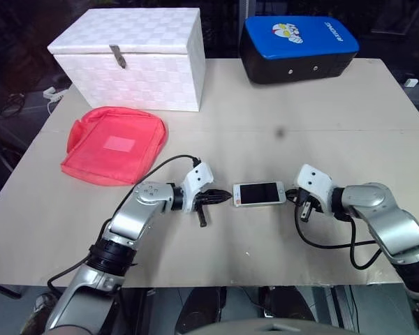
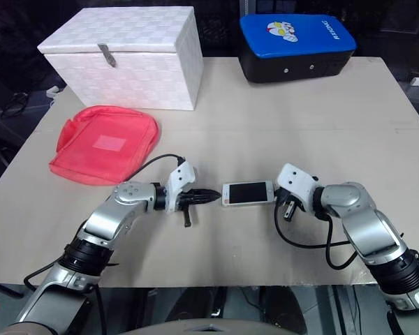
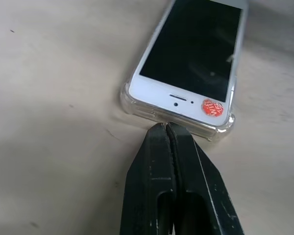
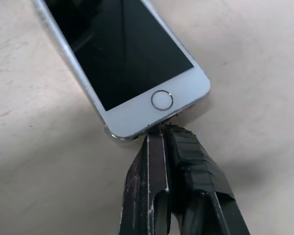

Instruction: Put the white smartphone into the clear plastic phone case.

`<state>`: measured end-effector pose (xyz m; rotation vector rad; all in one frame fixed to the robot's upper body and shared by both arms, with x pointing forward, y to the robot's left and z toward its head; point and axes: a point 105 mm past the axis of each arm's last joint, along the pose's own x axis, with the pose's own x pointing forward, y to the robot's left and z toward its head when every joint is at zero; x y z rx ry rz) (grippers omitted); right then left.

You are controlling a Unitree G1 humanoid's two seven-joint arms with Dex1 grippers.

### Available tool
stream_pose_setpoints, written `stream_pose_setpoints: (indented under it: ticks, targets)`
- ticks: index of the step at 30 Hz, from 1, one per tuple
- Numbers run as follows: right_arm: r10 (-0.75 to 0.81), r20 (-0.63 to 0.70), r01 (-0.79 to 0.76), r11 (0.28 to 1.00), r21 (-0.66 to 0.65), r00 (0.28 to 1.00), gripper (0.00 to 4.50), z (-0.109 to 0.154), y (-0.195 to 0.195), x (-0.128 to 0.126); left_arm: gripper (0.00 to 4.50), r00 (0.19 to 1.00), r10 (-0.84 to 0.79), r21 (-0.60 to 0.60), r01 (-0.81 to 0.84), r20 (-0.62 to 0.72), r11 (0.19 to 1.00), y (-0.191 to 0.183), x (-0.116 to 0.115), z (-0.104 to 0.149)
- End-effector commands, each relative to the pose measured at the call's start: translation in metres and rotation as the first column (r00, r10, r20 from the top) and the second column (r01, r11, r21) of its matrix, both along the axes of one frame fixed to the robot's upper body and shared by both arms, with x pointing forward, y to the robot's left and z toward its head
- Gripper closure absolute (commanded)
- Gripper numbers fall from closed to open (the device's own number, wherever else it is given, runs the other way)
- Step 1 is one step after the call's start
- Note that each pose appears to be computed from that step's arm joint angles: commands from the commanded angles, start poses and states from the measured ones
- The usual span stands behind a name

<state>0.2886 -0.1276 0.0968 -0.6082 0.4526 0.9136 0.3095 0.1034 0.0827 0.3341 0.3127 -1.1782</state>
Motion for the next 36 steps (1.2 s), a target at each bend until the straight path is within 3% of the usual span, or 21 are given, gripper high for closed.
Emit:
stream_pose_setpoints:
  ticks: [1, 7, 14, 18, 23, 25, 30, 36]
  targets:
    - [-0.017, 0.128, 0.020, 1.000, -0.017, 0.992, 4.45, 0.019, -0.004, 0.005, 4.50, 0.999, 0.047, 0.046, -0.048, 0.015, 0.998, 0.013, 0.008, -0.002]
    - [0.031, 0.206, -0.026, 0.999, -0.030, 0.978, 4.45, 0.030, 0.006, 0.008, 4.50, 0.998, 0.058, 0.061, -0.058, 0.012, 0.996, 0.022, 0.019, 0.003]
    - [0.036, 0.184, -0.055, 0.994, 0.098, 0.982, 4.45, 0.032, 0.030, 0.001, 4.50, 0.998, 0.054, 0.060, -0.056, 0.023, 0.997, 0.027, 0.025, 0.012]
    - [-0.054, 0.186, 0.037, 0.995, 0.096, 0.981, 4.45, 0.039, 0.002, 0.002, 4.50, 0.997, 0.072, 0.054, -0.072, 0.006, 0.996, 0.038, 0.021, 0.014]
    - [-0.092, 0.203, 0.081, 0.995, 0.063, 0.975, 4.45, 0.048, -0.013, 0.001, 4.50, 0.998, 0.055, 0.028, -0.055, -0.008, 0.998, 0.023, 0.015, 0.016]
    - [-0.087, 0.196, 0.079, 0.996, 0.052, 0.977, 4.45, 0.047, -0.012, 0.000, 4.50, 0.998, 0.061, 0.018, -0.061, -0.016, 0.998, 0.018, 0.014, 0.017]
    - [-0.024, 0.135, 0.035, 0.996, -0.077, 0.991, 4.45, 0.015, -0.004, -0.004, 4.50, 0.999, 0.044, 0.033, -0.043, -0.032, 0.999, 0.007, 0.011, 0.016]
    - [0.045, 0.133, -0.047, 0.999, 0.012, 0.990, 4.45, 0.024, 0.030, -0.005, 4.50, 1.000, 0.009, 0.018, -0.009, -0.015, 1.000, -0.007, 0.016, 0.019]
